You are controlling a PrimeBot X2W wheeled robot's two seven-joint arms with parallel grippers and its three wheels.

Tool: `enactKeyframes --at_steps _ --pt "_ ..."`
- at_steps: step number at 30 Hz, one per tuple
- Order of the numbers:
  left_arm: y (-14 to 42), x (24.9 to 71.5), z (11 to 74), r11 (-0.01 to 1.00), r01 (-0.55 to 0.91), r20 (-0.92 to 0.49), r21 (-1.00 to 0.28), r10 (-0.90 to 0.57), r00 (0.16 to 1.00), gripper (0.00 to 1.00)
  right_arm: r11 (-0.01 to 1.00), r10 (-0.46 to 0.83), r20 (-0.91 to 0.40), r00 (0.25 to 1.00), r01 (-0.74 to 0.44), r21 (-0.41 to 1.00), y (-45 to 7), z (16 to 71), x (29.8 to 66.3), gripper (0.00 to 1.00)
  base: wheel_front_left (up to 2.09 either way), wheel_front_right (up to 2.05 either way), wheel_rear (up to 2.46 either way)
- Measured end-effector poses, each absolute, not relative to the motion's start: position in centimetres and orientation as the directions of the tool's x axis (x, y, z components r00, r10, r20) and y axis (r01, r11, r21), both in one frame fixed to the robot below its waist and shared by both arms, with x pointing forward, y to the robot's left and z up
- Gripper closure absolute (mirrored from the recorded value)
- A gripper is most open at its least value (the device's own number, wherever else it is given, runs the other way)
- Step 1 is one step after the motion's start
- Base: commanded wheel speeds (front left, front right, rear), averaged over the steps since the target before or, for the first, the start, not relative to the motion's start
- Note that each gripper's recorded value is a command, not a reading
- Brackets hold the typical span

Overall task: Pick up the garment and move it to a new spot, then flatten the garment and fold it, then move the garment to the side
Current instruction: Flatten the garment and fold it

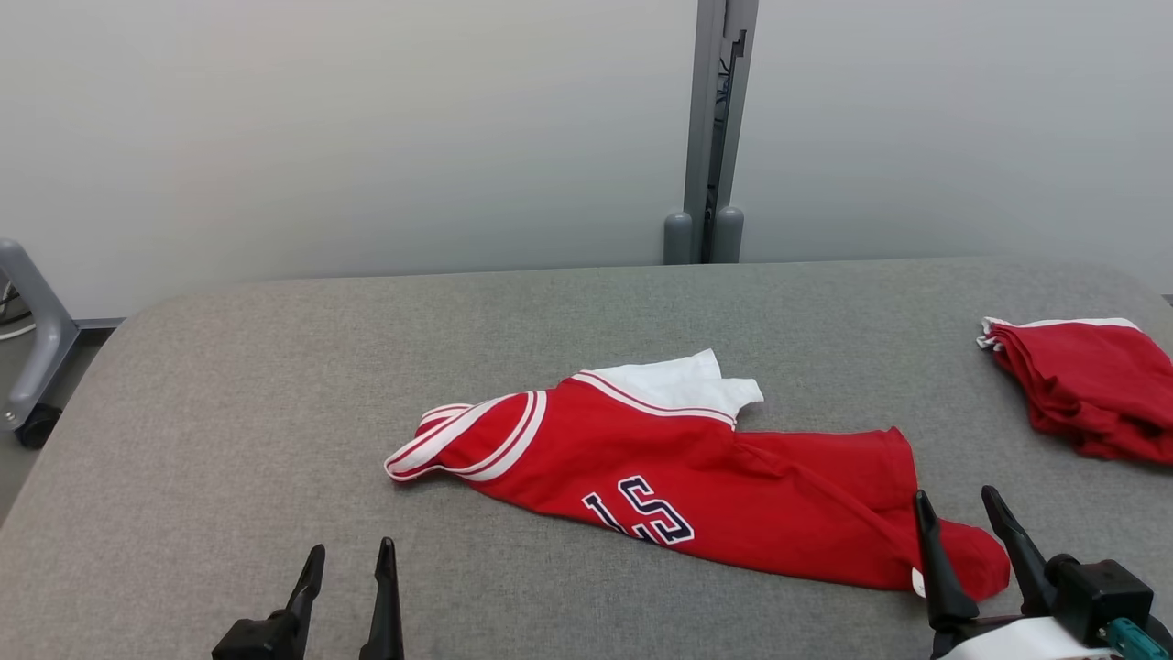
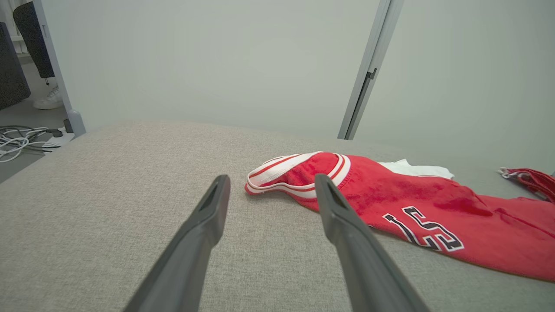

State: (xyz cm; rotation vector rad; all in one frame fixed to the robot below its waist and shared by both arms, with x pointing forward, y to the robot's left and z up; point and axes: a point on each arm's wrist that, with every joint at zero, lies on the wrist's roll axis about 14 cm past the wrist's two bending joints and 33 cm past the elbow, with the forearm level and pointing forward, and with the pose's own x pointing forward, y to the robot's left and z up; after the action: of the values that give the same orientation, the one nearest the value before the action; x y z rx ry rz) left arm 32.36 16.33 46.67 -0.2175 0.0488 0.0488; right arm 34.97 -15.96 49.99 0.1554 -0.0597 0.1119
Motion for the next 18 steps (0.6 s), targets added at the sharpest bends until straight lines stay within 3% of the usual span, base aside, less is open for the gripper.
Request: enactKeyframes --at_steps 7,18 --pt "16.5 32.3 46.5 0.975 -0.06 -0.06 -0.212 0.048 0.997 0.0 0.983 0.116 0.072 0.991 -0.125 0.135 -15.7 50.3 36.0 0.0 0.0 0.0 0.0" --pt "18.1 32.2 46.3 0.975 -0.11 -0.066 -0.192 0.099 0.993 0.0 0.97 0.225 0.01 0.974 -0.225 0.091 -11.7 51.4 42.7 0.0 0.0 0.0 0.0"
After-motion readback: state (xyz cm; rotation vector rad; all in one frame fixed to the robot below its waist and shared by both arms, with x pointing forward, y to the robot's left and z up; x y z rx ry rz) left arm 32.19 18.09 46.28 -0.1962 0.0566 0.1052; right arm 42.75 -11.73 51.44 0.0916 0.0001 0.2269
